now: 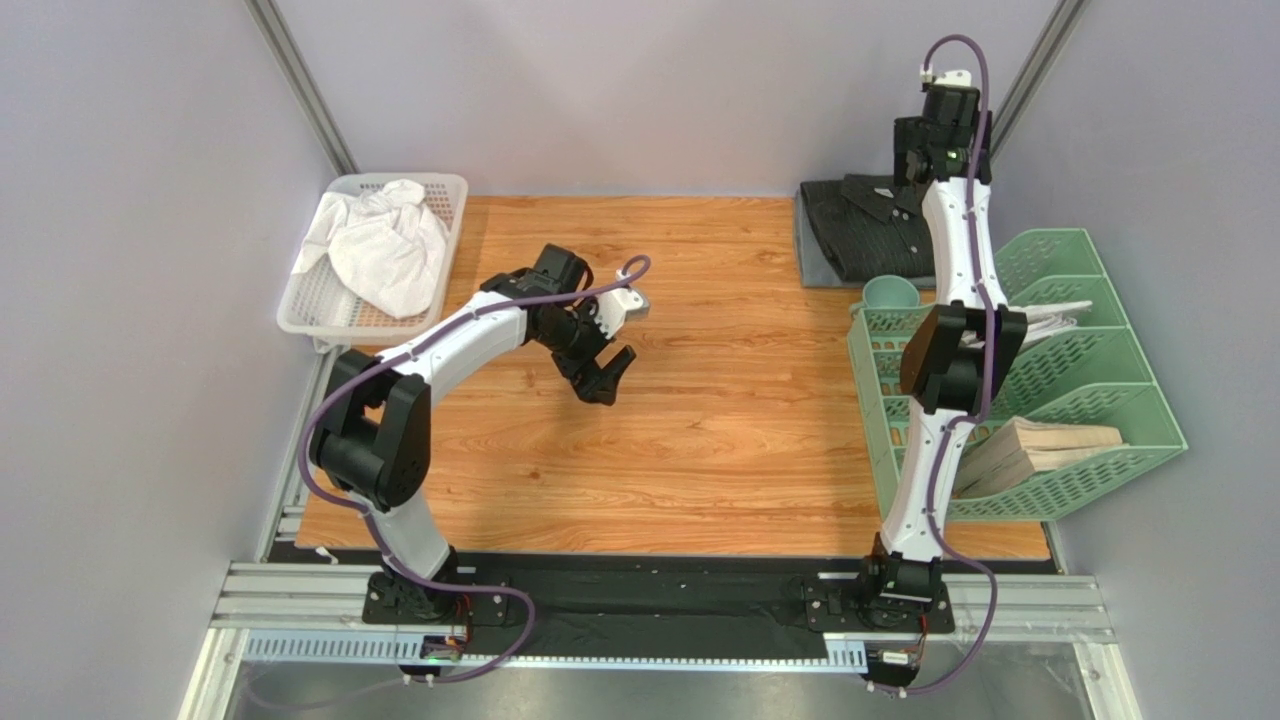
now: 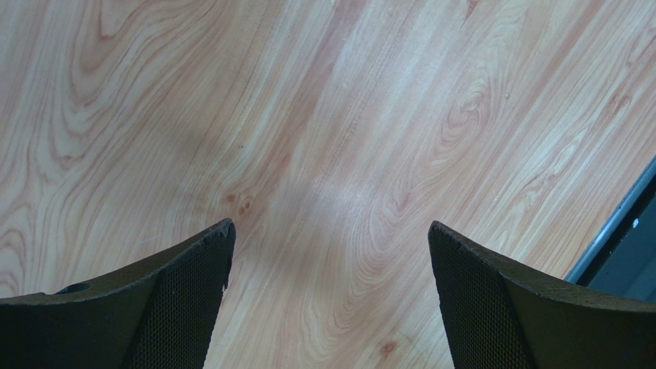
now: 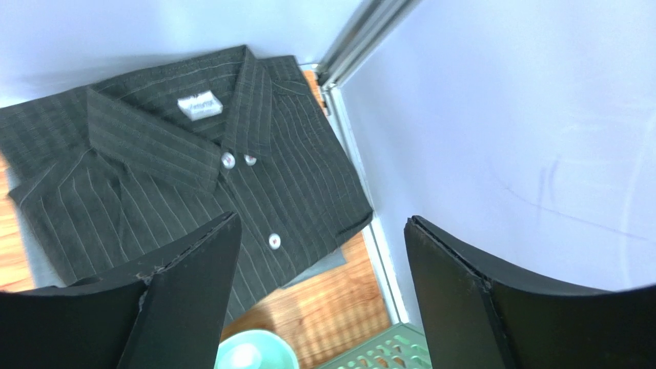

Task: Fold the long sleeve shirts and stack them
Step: Neatly place the folded shirt to the corner

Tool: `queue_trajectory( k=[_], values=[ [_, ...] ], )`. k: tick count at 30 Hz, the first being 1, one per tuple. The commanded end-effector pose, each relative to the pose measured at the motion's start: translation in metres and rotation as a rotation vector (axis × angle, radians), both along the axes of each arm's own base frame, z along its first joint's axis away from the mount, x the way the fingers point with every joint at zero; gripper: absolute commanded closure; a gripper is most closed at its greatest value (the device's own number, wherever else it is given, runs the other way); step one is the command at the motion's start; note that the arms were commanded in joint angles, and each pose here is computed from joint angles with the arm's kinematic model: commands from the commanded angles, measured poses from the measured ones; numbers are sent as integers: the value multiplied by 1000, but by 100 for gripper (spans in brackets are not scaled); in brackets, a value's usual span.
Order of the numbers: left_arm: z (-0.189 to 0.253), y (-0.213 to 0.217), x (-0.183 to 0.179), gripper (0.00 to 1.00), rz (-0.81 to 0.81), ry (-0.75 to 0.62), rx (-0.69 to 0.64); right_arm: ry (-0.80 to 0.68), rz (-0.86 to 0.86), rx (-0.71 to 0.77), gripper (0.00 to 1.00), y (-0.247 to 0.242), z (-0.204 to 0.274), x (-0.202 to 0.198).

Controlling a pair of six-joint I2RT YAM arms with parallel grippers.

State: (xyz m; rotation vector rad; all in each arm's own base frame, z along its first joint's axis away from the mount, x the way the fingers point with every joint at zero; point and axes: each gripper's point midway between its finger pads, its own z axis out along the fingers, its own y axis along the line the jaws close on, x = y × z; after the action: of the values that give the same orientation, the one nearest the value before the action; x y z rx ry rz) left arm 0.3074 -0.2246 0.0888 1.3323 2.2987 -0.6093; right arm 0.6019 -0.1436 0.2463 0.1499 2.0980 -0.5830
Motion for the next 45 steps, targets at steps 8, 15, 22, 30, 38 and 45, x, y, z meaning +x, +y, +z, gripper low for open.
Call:
queue_trajectory(
  k=[8,15,22,30,38,45],
  values=[
    [15,8,12,1,116,73,-112,-66,227,103,29,45,38,-12],
    [22,9,7,1,147,64,-135,216,381,290,37,108,-55,-35],
    [29,17,2,1,163,32,-113,385,390,139,48,132,-125,-40],
    [25,23,-4,1,173,40,-90,344,380,-82,50,130,-137,-6],
    [24,26,-5,1,176,39,-79,392,379,-159,53,123,-164,4],
    [21,27,-6,1,172,41,-68,414,376,-155,55,123,-175,3]
  ],
)
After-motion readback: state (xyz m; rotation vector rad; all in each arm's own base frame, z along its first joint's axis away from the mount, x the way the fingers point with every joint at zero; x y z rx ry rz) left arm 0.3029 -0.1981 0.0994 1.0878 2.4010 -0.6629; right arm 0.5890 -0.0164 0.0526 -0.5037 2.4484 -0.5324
